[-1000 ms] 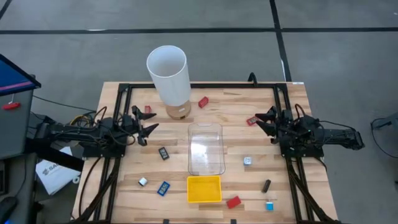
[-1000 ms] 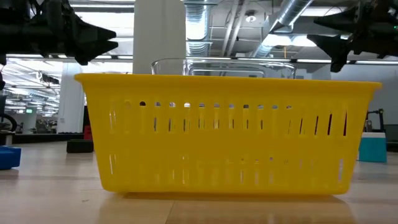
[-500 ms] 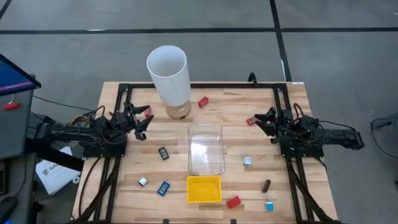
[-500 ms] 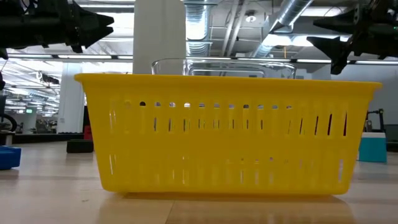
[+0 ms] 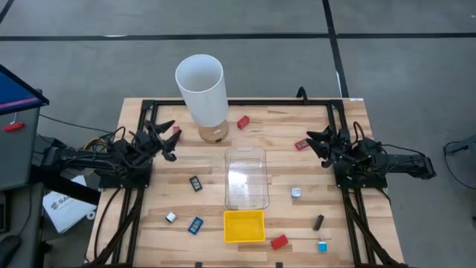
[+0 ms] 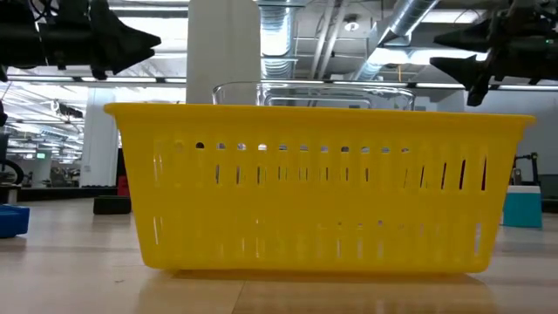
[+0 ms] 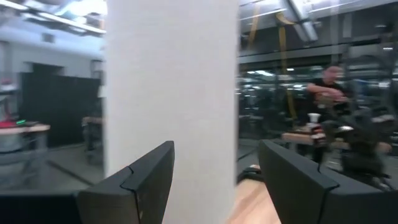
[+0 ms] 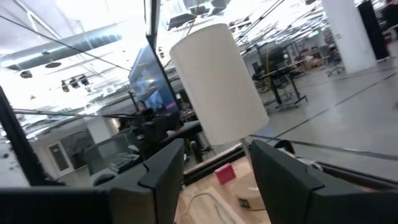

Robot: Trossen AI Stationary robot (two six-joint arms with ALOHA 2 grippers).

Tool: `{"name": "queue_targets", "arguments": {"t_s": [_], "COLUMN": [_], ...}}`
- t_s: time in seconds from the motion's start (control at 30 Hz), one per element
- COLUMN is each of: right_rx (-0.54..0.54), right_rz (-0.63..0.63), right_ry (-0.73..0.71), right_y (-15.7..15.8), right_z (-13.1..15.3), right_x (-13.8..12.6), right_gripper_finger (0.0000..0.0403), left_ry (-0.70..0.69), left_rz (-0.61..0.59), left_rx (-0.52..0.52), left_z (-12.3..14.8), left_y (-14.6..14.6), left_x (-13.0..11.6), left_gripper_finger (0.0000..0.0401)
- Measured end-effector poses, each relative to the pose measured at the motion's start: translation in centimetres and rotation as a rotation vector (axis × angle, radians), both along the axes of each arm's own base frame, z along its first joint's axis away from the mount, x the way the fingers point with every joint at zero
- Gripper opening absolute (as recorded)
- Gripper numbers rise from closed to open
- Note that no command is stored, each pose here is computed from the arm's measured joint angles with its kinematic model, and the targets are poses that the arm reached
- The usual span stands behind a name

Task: Pick & Place Office items
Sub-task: Put the bottom red charger adapter into the transparent bin

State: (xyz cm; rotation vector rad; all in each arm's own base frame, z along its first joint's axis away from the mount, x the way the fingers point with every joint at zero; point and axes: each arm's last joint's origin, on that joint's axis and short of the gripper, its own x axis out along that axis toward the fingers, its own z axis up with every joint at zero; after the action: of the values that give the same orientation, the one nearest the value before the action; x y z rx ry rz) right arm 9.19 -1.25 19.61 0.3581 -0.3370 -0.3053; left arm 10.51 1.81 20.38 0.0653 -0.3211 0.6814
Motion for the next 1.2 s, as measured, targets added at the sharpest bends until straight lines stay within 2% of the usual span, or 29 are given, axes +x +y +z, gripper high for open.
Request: {"name": "queue_targets", "arguments": {"t_s": [0.17, 0.3, 0.47, 0.63, 0.73, 0.97, 1.07, 1.2], "right_rx": [-0.008, -0.009, -0.01, -0.002, 0.0, -0.023, -0.023, -0.036], "right_rz": [-0.001, 0.018, 0.096, 0.269, 0.353, 0.508, 0.557, 0.527], "right_ry": [0.005, 0.007, 0.005, -0.004, -0.004, -0.003, -0.005, 0.007], "right_y": [0.0, 0.2, 0.7, 1.8, 2.5, 4.0, 4.5, 4.8], "right_z": [0.0, 0.0, 0.0, 0.0, 0.0, 0.0, -0.1, -0.3], "right_x": [0.0, 0.0, 0.1, 0.1, 0.1, -0.3, -0.4, -0.5], "right_gripper_finger": [0.018, 0.018, 0.0179, 0.0176, 0.0176, 0.0175, 0.0175, 0.0175], "left_ry": [-0.009, -0.015, -0.024, -0.027, 0.034, 0.159, 0.175, 0.198], "left_rz": [0.146, 0.094, -0.181, -0.557, -0.756, -0.891, -0.928, -0.962], "left_rx": [-0.095, -0.153, -0.213, -0.304, -0.367, -0.481, -0.475, -0.385], "left_z": [-0.3, -0.8, -1.3, -1.5, -2.0, -3.5, -3.9, -4.2], "left_y": [0.4, 0.3, -0.2, -1.2, -1.9, -5.1, -7.2, -10.0], "left_x": [-0.2, 0.0, 0.6, 1.1, 1.6, 2.8, 3.0, 3.3], "left_gripper_finger": [0.0227, 0.0227, 0.0227, 0.0227, 0.0227, 0.0227, 0.0227, 0.0227]}}
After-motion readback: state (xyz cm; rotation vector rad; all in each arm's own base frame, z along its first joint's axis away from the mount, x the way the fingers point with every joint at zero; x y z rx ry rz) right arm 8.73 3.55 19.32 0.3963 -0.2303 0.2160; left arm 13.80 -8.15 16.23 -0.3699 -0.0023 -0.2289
